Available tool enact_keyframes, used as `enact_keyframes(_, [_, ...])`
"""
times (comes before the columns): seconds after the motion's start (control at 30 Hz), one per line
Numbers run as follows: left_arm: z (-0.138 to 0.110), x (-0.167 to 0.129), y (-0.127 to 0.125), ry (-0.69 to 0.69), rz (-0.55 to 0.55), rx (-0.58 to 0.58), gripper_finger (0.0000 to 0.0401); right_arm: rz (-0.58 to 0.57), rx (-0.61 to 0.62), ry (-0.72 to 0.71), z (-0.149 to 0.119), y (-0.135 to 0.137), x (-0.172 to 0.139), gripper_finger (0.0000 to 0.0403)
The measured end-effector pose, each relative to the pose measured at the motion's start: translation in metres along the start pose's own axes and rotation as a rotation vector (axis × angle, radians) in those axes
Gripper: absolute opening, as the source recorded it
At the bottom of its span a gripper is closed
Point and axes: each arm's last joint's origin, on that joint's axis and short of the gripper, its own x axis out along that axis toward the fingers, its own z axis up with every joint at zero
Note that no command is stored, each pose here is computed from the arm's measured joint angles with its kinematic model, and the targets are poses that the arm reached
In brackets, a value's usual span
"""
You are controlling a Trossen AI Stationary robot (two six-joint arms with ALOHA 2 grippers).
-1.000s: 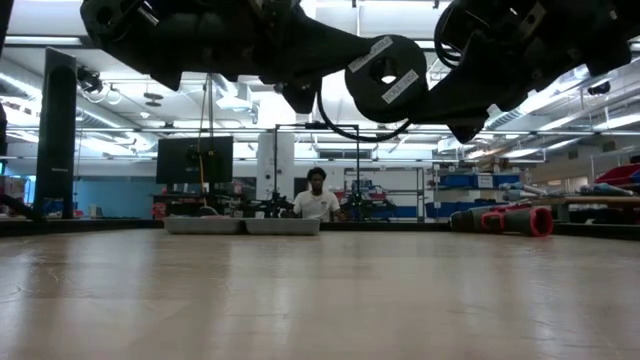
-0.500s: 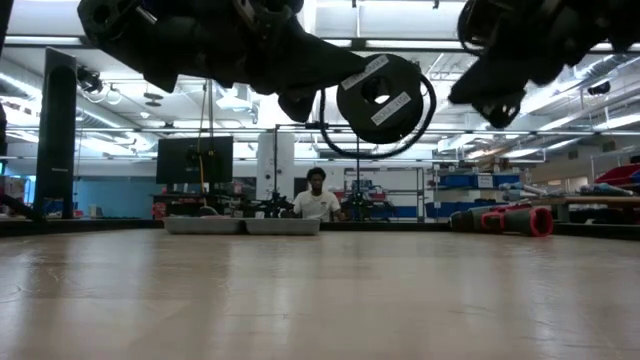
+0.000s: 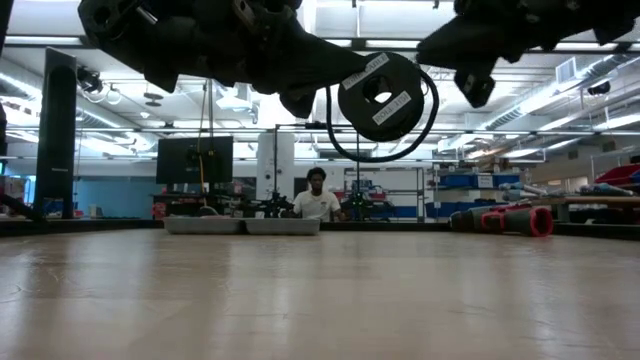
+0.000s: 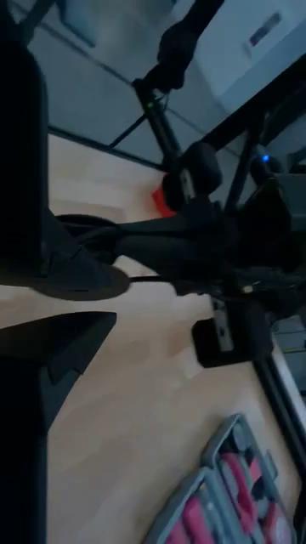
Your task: Coil cords
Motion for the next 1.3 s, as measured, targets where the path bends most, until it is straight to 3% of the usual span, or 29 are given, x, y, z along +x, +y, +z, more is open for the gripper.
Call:
enact_keyframes(0.43, [0.000,0.000,0.000,0.000,0.000,0.008,0.0001,0.176,0.107,0.041,0.016,-0.026,0.043,0.0056])
enact_keyframes(0.83, [0.000,0.000,-0.001,0.004,-0.019,0.019,0.0001,0.225,0.135,0.165,0.046,-0.036,0.087,0.0105])
enact_keyframes(1.1, [-0.002,0.000,-0.004,0.018,-0.029,0.024,0.0001,0.244,0.162,0.193,0.052,-0.036,0.101,0.0141])
enact_keyframes(1.3, [-0.002,0.000,-0.004,0.023,-0.007,0.025,0.0001,0.236,0.195,0.205,0.049,-0.037,0.104,0.0145])
